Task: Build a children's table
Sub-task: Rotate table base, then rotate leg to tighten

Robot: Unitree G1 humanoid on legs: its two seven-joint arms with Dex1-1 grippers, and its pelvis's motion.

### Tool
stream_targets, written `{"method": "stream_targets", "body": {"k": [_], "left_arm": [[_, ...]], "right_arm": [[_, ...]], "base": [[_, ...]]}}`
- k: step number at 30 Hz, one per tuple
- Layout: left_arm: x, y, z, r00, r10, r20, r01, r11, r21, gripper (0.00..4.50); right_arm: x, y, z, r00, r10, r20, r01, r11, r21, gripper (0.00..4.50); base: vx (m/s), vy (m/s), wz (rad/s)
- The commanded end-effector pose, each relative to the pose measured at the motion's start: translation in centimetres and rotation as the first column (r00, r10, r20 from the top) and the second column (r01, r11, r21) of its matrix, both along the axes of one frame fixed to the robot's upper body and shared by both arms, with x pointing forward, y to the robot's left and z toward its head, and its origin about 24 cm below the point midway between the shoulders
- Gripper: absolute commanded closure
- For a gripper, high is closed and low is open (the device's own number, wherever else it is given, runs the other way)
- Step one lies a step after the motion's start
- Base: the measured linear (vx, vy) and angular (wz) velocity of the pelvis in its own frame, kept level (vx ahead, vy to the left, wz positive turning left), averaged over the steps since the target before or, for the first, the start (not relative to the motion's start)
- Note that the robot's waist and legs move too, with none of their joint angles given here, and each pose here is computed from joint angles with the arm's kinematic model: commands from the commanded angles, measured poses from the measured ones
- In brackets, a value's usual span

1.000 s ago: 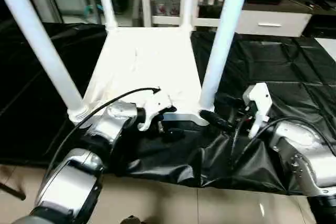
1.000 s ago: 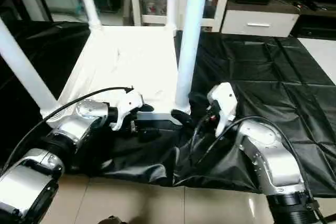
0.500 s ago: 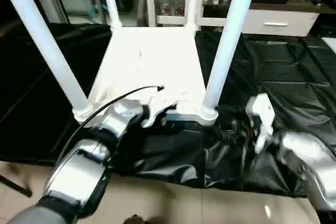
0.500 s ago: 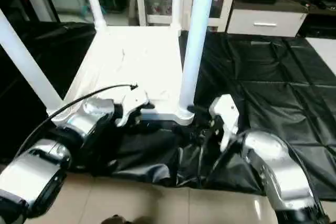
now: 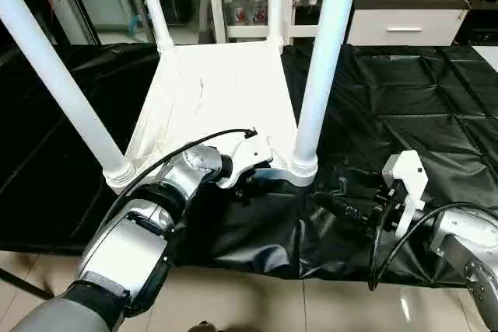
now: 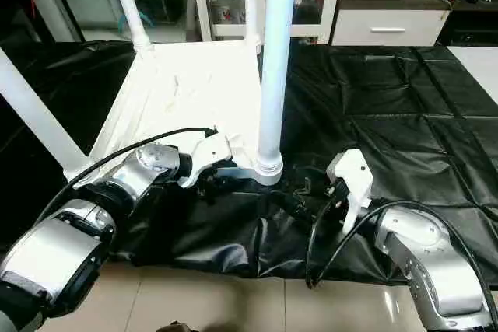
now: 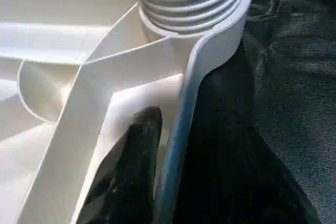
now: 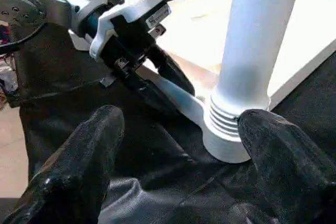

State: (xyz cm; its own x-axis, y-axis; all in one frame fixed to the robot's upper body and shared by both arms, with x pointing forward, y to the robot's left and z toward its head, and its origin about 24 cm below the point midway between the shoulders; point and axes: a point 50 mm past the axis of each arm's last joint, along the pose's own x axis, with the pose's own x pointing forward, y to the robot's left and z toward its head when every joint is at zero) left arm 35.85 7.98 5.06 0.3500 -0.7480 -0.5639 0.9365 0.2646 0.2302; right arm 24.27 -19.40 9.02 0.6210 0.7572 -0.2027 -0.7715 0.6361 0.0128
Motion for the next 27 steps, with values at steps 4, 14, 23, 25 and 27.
{"method": "stream_targets", "body": {"k": [4, 14, 23, 25, 27], "left_arm": [[0.1, 1.1, -0.4, 0.997, 0.059, -0.04, -0.058, 0.998, 0.007, 3.15], [-0.8, 2.9, -2.9, 0.983, 0.152, -0.1, -0.14, 0.983, 0.118, 3.88], [-2.8, 6.7, -4.2, 0.951, 0.3, -0.079, -0.285, 0.946, 0.158, 4.11], [-3.3, 6.3, -3.9, 0.958, 0.276, -0.08, -0.265, 0.957, 0.121, 4.19], [-3.7, 5.6, -3.6, 0.973, 0.221, -0.062, -0.215, 0.972, 0.095, 4.23]], "right_arm": [[0.3, 0.4, 0.7, 0.999, 0.036, 0.02, -0.036, 0.999, -0.001, 0.63], [1.2, -0.2, 0.8, 0.999, -0.018, 0.036, 0.019, 0.999, -0.038, 0.63], [2.8, -1.1, 0.1, 0.977, -0.202, 0.064, 0.205, 0.978, -0.044, 0.63], [2.8, -1.0, -0.1, 0.978, -0.201, 0.053, 0.203, 0.978, -0.049, 0.63], [2.9, -1.1, -0.4, 0.976, -0.214, 0.038, 0.216, 0.974, -0.065, 0.63]], "base": [[0.0, 0.0, 0.0], [0.0, 0.0, 0.0], [0.0, 0.0, 0.0], [0.0, 0.0, 0.0], [0.0, 0.0, 0.0]]}}
